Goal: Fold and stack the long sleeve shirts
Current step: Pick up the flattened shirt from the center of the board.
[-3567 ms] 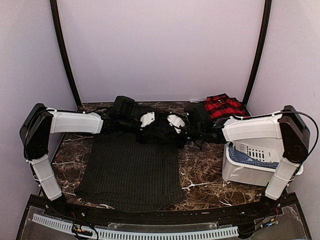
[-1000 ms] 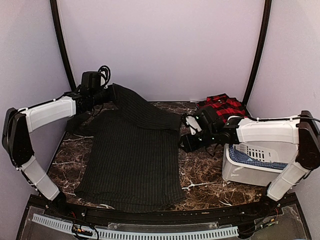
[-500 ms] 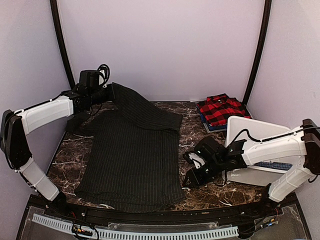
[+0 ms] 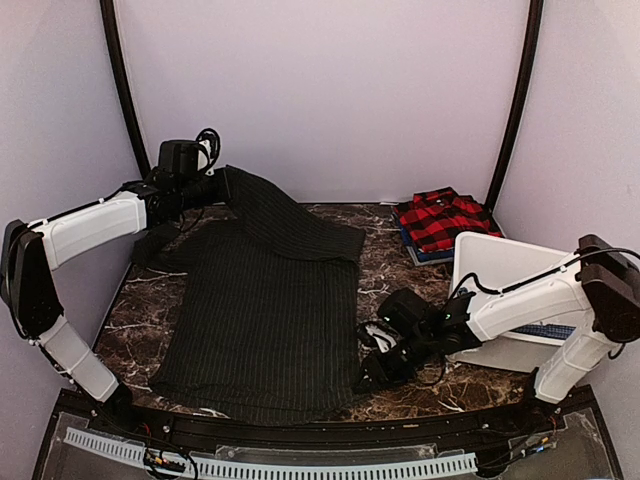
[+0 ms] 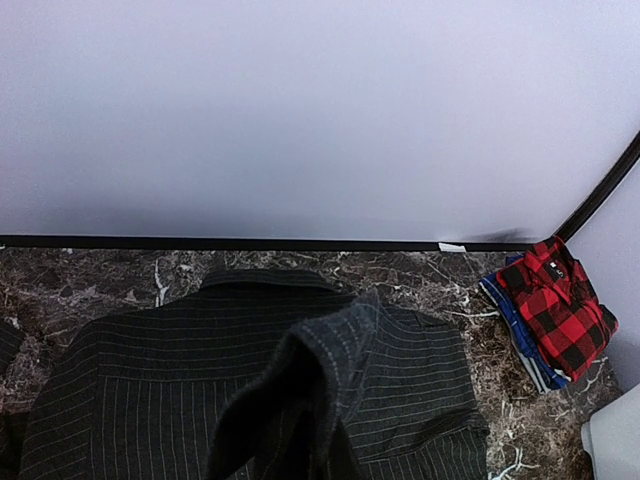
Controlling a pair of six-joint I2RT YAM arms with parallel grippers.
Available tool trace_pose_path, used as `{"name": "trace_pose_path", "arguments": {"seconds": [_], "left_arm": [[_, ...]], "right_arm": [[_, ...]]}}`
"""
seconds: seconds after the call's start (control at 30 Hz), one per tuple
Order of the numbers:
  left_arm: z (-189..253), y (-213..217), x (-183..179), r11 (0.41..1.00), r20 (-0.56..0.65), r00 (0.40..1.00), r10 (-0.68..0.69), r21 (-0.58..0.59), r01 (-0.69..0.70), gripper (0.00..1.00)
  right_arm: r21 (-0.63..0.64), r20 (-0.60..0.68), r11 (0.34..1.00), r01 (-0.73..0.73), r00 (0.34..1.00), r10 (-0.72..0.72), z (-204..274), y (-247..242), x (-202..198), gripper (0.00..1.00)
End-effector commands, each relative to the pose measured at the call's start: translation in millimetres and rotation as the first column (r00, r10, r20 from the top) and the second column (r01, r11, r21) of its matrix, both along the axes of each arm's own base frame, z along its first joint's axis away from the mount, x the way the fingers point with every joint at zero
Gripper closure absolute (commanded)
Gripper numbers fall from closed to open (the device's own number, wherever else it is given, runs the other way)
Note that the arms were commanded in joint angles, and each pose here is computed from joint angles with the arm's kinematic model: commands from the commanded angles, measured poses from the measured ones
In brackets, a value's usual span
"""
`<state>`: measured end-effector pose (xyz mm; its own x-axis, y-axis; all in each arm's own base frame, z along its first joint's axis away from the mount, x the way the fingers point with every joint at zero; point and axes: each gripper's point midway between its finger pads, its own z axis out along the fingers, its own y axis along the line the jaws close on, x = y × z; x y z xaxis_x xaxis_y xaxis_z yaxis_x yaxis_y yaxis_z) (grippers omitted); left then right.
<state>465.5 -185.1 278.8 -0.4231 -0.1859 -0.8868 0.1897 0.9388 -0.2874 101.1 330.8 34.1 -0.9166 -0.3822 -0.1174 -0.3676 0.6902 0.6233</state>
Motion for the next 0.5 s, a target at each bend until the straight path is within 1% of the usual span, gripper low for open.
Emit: {"name": "trace_pose_path", "arguments": {"seconds": [0.0,0.1,0.17,0.23,0.4,0.47], "left_arm": [[27.0,1.0,-4.2,1.0,0.059,0.998,-0.012,-0.016,0.013,1.0],[26.4,0.8,-3.6,1.0,0.058,0.998,-0.011,-0.019,0.012,1.0],[24.8,0.4,-2.7,1.0,0.055,0.998,-0.01,-0.021,0.011,1.0],[25.0,0.0,-1.4,1.0,0.055,0.998,-0.007,-0.026,0.009,1.0],[23.4,-1.0,2.6,1.0,0.055,0.998,-0.003,-0.026,0.005,1.0],[22.3,-1.7,4.9,1.0,0.054,0.999,-0.002,-0.027,0.003,1.0]], "right_arm": [[-0.001,-0.032,1.0,-0.022,0.999,0.022,-0.8,1.9,-8.9,0.64],[-0.002,-0.038,1.0,-0.017,0.999,0.017,0.0,0.9,-9.7,0.69],[0.002,-0.043,1.0,-0.012,0.999,0.012,0.6,1.8,-9.7,0.76],[0.001,-0.045,1.0,-0.002,0.999,0.002,0.8,2.0,-9.2,0.86],[0.003,-0.044,1.0,0.003,0.999,-0.003,3.3,2.6,-8.4,0.99],[-0.023,-0.022,1.0,0.011,1.0,-0.011,3.2,-0.3,-4.4,1.0]]}}
